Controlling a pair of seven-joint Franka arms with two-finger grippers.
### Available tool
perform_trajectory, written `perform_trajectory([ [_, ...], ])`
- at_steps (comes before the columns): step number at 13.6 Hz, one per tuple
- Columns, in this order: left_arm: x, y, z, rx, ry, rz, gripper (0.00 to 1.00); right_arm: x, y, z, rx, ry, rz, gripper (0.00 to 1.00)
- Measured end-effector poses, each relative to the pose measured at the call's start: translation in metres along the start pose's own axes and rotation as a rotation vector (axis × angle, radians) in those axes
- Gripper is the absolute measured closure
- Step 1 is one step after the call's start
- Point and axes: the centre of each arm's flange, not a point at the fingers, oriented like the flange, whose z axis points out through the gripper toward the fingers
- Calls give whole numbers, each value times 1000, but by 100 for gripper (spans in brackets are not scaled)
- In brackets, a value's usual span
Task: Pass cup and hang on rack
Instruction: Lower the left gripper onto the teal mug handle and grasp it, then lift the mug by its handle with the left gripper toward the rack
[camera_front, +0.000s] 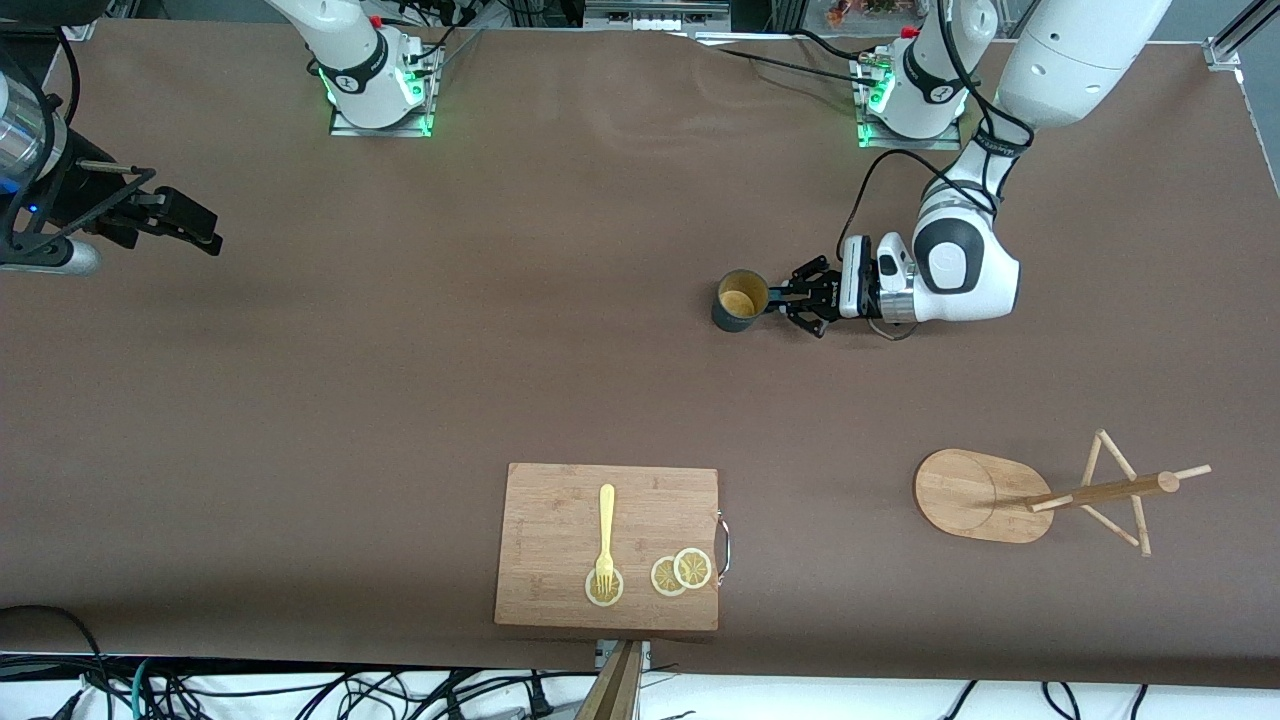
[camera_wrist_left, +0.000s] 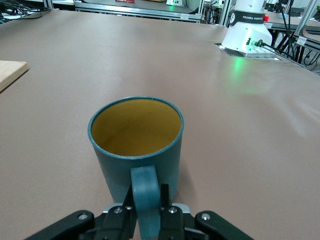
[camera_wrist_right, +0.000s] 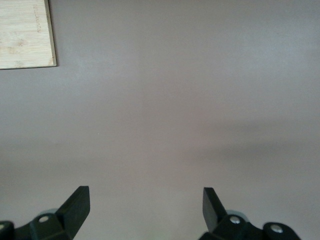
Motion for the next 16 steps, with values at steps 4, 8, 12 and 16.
perform_trajectory([
  [4,-3,-4,-15,8,54,-126,79,0,0,0,0,0,0,0],
  [8,12,-25,-38,30,98,-360,79,1,1,1,0,-1,1,0],
  [12,5,-33,-97,67,140,-654,79,1,2,1,0,-2,3,0],
  [16,18,-26,-176,47,146,-894,79,1,2,2,-1,-3,5,0],
])
